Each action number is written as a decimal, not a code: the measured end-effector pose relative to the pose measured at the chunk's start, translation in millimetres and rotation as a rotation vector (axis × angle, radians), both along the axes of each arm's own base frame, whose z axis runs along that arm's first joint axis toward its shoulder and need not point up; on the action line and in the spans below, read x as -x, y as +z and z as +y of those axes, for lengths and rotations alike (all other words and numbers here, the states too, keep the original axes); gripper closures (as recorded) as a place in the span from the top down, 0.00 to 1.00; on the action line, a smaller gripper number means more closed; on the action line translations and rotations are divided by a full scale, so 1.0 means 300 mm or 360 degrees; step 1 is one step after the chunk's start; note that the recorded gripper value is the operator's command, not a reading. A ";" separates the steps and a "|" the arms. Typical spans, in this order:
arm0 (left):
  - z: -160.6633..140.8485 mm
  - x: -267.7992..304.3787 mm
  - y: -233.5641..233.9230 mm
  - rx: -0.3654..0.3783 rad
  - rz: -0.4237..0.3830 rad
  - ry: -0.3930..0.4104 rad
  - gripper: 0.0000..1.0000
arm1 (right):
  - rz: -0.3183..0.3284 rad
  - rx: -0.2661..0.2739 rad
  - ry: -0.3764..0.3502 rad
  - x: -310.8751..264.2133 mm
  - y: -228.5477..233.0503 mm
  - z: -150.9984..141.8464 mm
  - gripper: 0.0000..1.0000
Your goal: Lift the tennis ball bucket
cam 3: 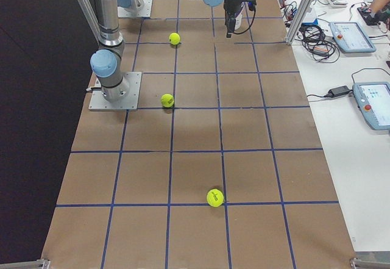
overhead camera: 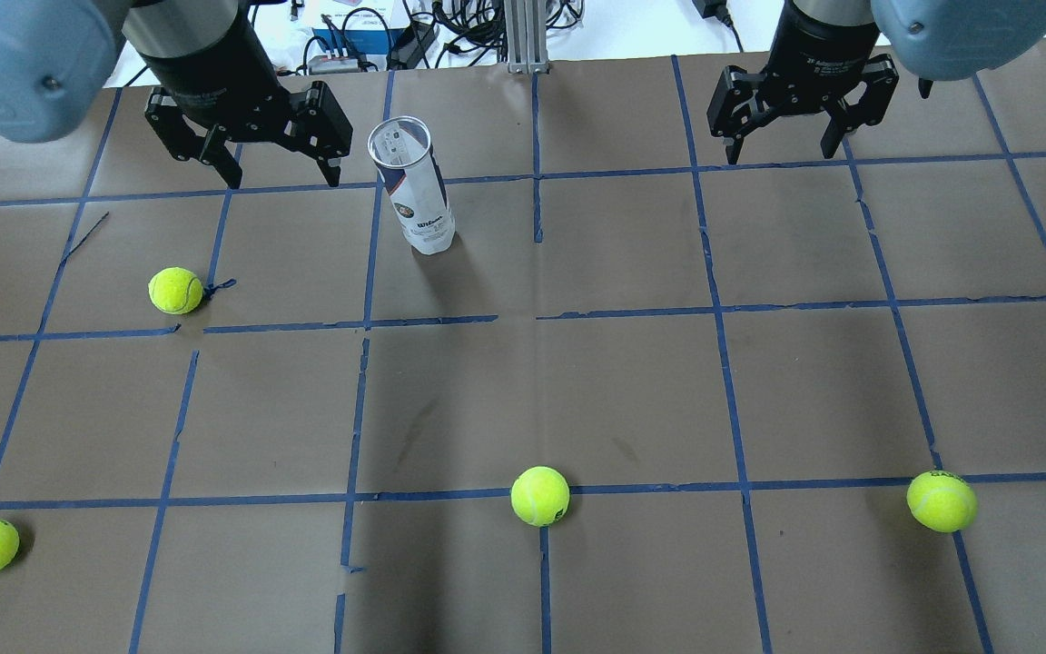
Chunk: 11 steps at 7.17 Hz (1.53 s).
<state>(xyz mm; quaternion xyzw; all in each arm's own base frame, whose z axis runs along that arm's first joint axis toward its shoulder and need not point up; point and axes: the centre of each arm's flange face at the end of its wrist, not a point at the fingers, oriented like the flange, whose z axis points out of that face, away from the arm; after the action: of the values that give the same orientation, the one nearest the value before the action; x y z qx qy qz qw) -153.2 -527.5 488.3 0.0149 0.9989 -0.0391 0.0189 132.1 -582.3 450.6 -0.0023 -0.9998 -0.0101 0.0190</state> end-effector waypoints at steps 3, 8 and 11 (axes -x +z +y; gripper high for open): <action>0.006 0.000 0.009 0.0017 -0.0007 0.0003 1.00 | -0.0001 0.0005 -0.0002 0.000 0.002 -0.002 1.00; 0.009 -0.004 0.016 0.0027 -0.0002 0.0002 1.00 | -0.0006 0.0013 -0.0009 -0.002 0.007 -0.001 1.00; 0.010 -0.005 0.016 0.0028 -0.0003 -0.0004 1.00 | -0.0004 0.0023 -0.0005 -0.001 0.009 -0.002 1.00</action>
<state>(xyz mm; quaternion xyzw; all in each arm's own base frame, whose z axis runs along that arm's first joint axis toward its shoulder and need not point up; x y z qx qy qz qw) -151.6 -524.5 493.2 0.0159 0.9985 -0.0480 0.0198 132.5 -582.9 453.4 -0.0040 -0.9998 -0.0029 0.0178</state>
